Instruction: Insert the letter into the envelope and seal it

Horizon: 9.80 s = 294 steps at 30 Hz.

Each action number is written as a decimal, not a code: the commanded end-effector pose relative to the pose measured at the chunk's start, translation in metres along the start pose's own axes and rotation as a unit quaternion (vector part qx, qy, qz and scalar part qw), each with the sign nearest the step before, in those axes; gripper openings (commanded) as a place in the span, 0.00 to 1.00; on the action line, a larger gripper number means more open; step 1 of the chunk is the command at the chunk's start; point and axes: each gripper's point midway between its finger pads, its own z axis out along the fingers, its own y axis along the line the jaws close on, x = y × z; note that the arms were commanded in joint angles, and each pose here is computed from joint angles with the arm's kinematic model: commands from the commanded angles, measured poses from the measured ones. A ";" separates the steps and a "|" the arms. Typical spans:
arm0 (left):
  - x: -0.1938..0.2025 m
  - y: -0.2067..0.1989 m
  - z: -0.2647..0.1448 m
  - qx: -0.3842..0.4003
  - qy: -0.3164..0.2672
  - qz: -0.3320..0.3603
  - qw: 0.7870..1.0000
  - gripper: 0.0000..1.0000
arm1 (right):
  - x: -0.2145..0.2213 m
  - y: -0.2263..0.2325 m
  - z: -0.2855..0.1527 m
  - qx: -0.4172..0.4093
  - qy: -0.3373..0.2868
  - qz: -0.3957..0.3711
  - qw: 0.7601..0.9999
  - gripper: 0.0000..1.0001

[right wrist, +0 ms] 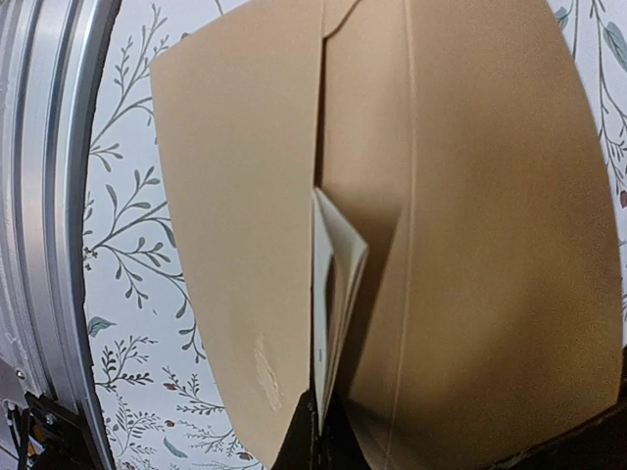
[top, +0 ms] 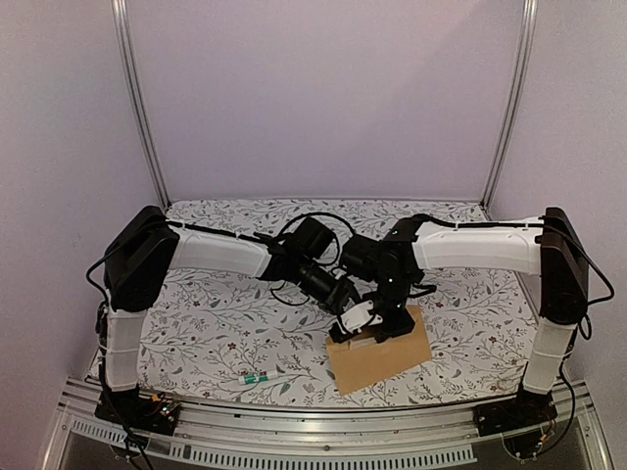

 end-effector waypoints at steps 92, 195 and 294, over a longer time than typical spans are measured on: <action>-0.004 0.068 -0.012 -0.044 -0.081 -0.076 0.993 0.00 | -0.029 -0.038 -0.042 0.063 -0.253 0.060 0.963 0.65; 0.243 0.051 -0.104 -0.487 0.283 0.008 0.826 0.27 | 0.037 -0.070 -0.140 0.049 -0.408 0.276 0.869 0.65; -0.077 -0.082 -0.063 -0.214 -0.163 0.234 0.934 0.00 | 0.009 -0.058 -0.181 -0.117 -0.503 0.249 0.819 0.09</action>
